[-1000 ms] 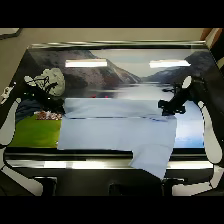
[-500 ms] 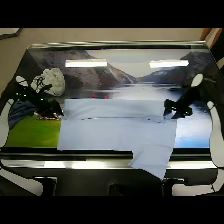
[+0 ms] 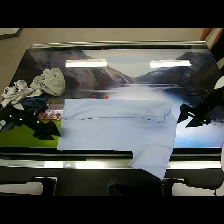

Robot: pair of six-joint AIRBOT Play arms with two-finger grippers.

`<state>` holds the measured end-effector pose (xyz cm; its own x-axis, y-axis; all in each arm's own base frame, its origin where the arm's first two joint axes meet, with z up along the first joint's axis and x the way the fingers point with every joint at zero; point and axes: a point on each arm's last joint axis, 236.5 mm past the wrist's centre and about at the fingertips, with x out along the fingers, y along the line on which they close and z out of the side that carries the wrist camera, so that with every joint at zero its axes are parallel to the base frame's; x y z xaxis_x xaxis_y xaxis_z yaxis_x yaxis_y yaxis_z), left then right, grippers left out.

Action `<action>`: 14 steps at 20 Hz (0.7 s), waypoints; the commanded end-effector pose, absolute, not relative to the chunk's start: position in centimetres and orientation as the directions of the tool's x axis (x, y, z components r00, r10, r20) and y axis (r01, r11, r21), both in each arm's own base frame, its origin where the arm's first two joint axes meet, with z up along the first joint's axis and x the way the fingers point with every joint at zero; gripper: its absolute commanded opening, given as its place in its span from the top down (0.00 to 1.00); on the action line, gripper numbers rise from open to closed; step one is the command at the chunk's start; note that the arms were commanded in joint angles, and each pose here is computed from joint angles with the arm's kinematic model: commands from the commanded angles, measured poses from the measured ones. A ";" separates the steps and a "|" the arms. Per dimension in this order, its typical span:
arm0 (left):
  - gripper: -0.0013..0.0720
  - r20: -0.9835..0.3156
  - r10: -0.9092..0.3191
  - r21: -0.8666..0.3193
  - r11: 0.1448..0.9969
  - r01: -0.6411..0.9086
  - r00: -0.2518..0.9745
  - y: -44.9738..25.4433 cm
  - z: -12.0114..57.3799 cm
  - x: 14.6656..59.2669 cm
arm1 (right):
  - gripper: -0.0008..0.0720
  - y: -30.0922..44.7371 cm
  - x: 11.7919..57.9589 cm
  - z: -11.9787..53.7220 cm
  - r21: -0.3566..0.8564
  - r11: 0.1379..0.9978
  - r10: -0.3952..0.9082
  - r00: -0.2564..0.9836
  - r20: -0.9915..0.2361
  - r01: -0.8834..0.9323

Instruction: Fold the shirts.

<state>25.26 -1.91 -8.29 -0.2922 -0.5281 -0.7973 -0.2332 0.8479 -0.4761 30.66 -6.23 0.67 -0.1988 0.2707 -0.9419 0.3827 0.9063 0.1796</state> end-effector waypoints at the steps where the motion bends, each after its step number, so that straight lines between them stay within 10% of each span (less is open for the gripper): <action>1: 0.27 -0.800 -0.524 -0.476 0.851 -0.224 -0.291 -2.1 -10.1 22.1 | 0.30 -6.0 29.5 0.6 0.181 0.905 0.281 -0.220 -0.934 0.385; 7: 0.40 -0.783 -0.562 -0.501 0.823 -0.266 -0.265 -3.4 -11.1 21.9 | 0.30 -5.4 26.3 -1.4 0.159 0.908 0.266 -0.240 -0.933 0.388; 12: 0.88 -0.784 -0.564 -0.499 0.821 -0.278 -0.259 -3.5 -11.7 21.6 | 0.25 -1.7 19.3 -5.2 0.202 0.893 0.331 -0.281 -0.901 0.402; 14: 0.91 -0.783 -0.565 -0.506 0.822 -0.262 -0.260 -3.6 -11.7 21.5 | 0.23 -0.9 17.2 -6.7 0.204 0.897 0.328 -0.279 -0.902 0.393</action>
